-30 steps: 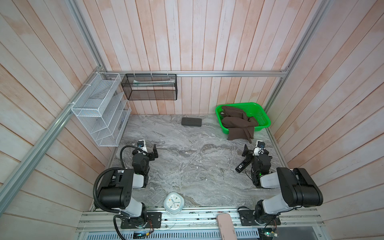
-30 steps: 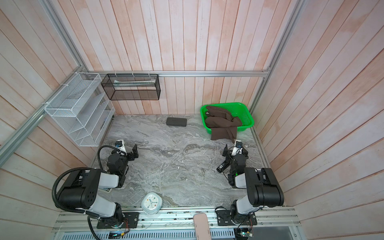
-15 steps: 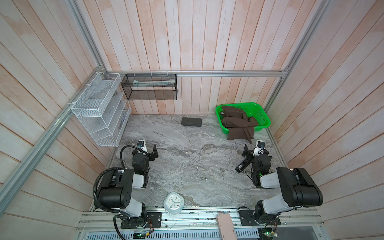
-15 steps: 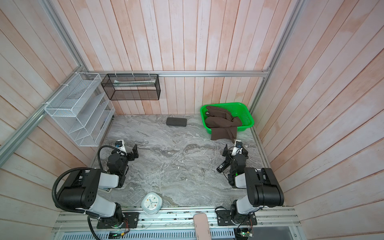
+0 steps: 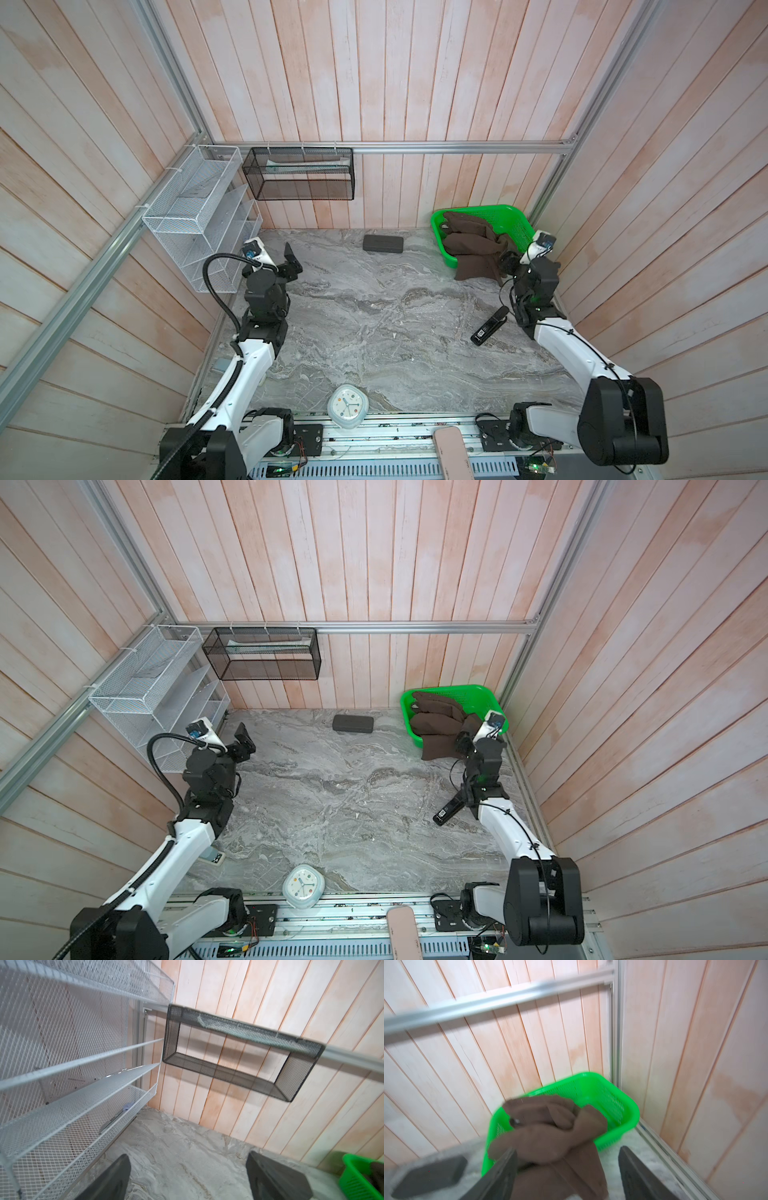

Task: Fold and stack the trousers
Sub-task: 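Reach the right gripper into the green basket while the left arm rises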

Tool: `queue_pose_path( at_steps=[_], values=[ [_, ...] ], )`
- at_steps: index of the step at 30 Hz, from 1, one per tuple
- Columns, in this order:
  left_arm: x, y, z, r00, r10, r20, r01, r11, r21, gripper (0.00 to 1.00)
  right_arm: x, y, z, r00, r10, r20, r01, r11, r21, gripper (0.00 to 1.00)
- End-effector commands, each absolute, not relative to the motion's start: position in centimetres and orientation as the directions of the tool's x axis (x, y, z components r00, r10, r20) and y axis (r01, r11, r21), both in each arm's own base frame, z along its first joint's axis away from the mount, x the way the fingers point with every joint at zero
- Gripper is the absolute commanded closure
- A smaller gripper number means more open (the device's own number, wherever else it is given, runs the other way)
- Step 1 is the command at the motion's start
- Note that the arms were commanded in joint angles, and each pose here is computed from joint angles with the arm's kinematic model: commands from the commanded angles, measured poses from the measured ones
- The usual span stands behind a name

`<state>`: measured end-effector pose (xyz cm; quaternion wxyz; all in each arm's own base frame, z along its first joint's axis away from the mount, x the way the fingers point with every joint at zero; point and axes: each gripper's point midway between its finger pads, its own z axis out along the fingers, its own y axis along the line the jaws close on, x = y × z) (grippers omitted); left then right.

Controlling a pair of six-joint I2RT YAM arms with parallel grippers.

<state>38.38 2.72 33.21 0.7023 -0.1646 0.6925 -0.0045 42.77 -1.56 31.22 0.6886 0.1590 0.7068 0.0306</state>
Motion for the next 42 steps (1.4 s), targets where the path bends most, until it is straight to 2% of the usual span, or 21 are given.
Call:
queue_pose_path(
  at_steps=[1, 4, 10, 15, 21, 28, 33, 38, 42],
  values=[
    [37.6, 1.6, 27.2, -0.304, -0.319, -0.898, -0.267, 0.933, -0.242, 0.11, 42.7, -0.8, 26.5, -0.306, 0.404, -0.862, 0.284, 0.903, 0.323, 0.23],
    [38.1, -1.0, 27.4, -0.418, -0.325, -0.848, -0.162, 0.946, -0.282, 0.11, 44.6, 0.4, 28.4, -0.385, 0.427, -0.818, 0.269, 0.9, 0.343, 0.22],
    [38.0, -5.7, 27.0, -0.516, -0.357, -0.778, -0.001, 0.909, -0.417, 0.11, 50.8, 2.4, 28.5, -0.511, 0.402, -0.76, 0.218, 0.916, 0.337, 0.02],
    [38.1, -7.9, 26.5, -0.555, -0.324, -0.767, 0.065, 0.902, -0.428, 0.11, 56.3, 3.1, 25.9, -0.596, 0.317, -0.738, 0.17, 0.948, 0.27, 0.02],
    [37.9, -8.7, 26.1, -0.574, -0.293, -0.765, 0.097, 0.903, -0.418, 0.11, 60.8, 3.8, 23.4, -0.641, 0.171, -0.748, 0.07, 0.984, 0.165, 0.02],
    [38.0, -9.1, 26.6, -0.573, -0.27, -0.774, 0.128, 0.903, -0.41, 0.11, 60.1, 5.0, 21.0, -0.69, -0.129, -0.712, -0.134, 0.99, -0.049, 0.02],
    [38.0, -9.2, 26.5, -0.578, -0.258, -0.774, 0.135, 0.905, -0.403, 0.11, 57.9, 5.7, 20.1, -0.652, -0.313, -0.691, -0.252, 0.949, -0.192, 0.02],
    [38.2, -9.3, 26.3, -0.591, -0.239, -0.771, 0.142, 0.909, -0.391, 0.11, 56.0, 6.0, 18.7, -0.61, -0.414, -0.675, -0.313, 0.909, -0.275, 0.02],
    [38.6, -9.1, 26.5, -0.588, -0.226, -0.777, 0.141, 0.917, -0.374, 0.11, 56.6, 4.7, 18.3, -0.613, -0.447, -0.651, -0.274, 0.894, -0.355, 0.02]
  ],
)
